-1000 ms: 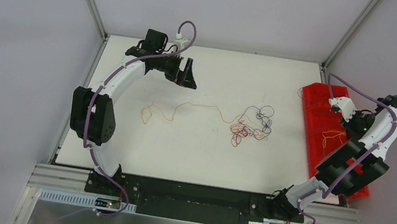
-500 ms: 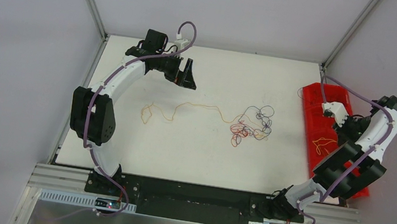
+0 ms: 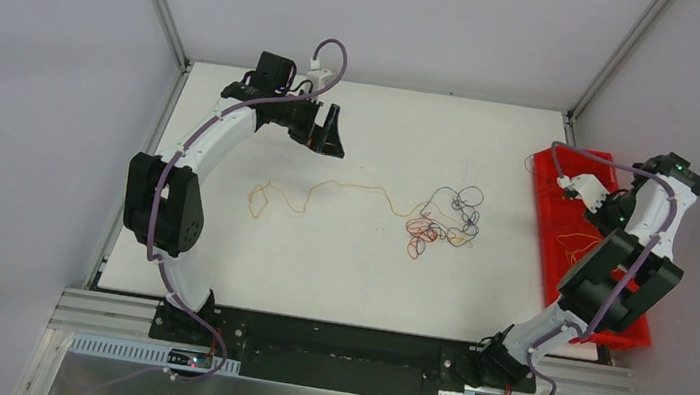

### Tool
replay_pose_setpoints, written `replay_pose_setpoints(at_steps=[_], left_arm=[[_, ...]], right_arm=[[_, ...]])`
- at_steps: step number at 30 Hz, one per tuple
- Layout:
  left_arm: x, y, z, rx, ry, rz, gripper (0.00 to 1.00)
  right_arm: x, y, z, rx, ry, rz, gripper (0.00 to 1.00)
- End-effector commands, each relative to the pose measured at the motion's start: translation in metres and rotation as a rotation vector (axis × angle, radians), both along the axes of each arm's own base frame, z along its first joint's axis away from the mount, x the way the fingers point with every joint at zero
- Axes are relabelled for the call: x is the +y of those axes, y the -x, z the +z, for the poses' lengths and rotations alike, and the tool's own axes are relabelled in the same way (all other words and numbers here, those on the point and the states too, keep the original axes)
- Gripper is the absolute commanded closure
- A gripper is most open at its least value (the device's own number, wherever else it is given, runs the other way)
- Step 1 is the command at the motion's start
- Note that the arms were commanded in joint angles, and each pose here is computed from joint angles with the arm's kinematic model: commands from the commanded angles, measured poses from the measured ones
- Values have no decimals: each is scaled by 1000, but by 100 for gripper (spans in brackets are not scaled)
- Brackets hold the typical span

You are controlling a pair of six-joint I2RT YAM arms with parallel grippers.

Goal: Untangle the cables

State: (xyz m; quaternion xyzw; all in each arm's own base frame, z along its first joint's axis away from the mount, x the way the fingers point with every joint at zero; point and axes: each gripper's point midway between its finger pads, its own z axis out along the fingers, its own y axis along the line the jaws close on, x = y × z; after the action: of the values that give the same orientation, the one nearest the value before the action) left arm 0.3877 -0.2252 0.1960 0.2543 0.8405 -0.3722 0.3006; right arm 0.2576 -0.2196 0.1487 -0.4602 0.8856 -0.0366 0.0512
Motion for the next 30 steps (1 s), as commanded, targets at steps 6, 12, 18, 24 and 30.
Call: replay_pose_setpoints(at_steps=[6, 12, 18, 24, 30], left_arm=[[8, -3, 3, -54, -57, -1, 1], [16, -2, 1, -39, -64, 12, 1], [31, -4, -1, -15, -63, 36, 1], [52, -10, -21, -12, -180, 42, 1], [77, -12, -63, 83, -365, 16, 7]], right_arm=[[-24, -5, 4, 56, 213, -85, 76], [3, -9, 26, -11, 149, -86, 48], [54, -12, 65, -116, -6, -91, 31], [142, -28, 102, -212, -314, -229, 22], [246, -48, 94, -109, -567, -361, 22]])
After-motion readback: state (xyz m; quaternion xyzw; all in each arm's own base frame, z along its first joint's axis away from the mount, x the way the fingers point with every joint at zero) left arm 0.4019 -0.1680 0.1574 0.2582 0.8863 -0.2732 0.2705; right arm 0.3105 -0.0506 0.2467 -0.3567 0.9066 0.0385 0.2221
